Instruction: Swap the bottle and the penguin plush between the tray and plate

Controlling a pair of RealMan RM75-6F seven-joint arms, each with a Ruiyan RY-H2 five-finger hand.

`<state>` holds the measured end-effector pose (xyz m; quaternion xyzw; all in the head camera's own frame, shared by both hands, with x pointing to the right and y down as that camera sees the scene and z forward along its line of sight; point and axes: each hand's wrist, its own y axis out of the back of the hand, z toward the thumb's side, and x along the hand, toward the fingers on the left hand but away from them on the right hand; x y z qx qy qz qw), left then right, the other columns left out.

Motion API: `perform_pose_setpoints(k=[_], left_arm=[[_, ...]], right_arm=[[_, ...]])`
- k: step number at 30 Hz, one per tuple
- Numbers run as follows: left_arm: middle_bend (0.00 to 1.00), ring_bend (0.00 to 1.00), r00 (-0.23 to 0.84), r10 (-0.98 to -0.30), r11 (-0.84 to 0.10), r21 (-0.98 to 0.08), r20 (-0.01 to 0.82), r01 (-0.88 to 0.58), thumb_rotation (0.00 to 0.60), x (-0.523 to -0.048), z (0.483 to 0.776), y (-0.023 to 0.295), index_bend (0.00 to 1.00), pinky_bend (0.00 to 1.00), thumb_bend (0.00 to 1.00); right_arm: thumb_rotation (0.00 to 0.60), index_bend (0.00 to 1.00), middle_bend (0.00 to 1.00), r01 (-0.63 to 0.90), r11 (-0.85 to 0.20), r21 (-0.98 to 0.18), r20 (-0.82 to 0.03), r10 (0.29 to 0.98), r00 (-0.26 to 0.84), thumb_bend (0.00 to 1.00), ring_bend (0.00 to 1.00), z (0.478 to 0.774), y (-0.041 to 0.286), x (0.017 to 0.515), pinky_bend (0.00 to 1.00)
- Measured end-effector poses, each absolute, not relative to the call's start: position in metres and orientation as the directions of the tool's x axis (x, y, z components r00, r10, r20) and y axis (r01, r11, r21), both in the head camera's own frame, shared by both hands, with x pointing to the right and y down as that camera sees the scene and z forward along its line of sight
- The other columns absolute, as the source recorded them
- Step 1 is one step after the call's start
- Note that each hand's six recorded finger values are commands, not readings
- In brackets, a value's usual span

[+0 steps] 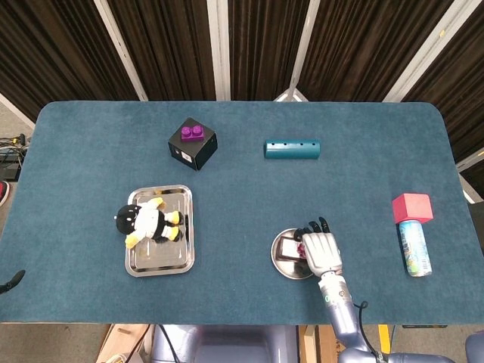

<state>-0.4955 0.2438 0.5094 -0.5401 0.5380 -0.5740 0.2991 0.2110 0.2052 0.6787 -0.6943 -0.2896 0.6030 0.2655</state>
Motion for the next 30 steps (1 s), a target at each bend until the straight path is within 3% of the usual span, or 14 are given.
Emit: perform_pose_setpoints(k=[12, 23, 30], left_arm=[[0.02, 0.00, -0.241, -0.924, -0.239, -0.941, 0.296, -0.241, 0.600, -0.496, 0.509, 0.245, 0.13, 0.13, 0.23], [0.02, 0.00, -0.244, -0.924, -0.236, -0.940, 0.296, -0.246, 0.600, -0.498, 0.507, 0.246, 0.13, 0.13, 0.23], [0.02, 0.00, -0.256, -0.921, -0.233, -0.941, 0.295, -0.246, 0.600, -0.501, 0.507, 0.245, 0.13, 0.13, 0.23]], right_arm=[[0.600, 0.57, 0.52, 0.097, -0.658, -0.747, -0.652, 0.753, 0.090, 0.21, 0.28, 0.677, 0.199, 0.211, 0.00], [0.600, 0.57, 0.53, 0.093, -0.618, -0.781, -0.603, 0.785, 0.143, 0.22, 0.28, 0.654, 0.185, 0.194, 0.00], [0.600, 0.57, 0.53, 0.079, -0.579, -0.811, -0.554, 0.805, 0.210, 0.22, 0.28, 0.636, 0.150, 0.163, 0.00]])
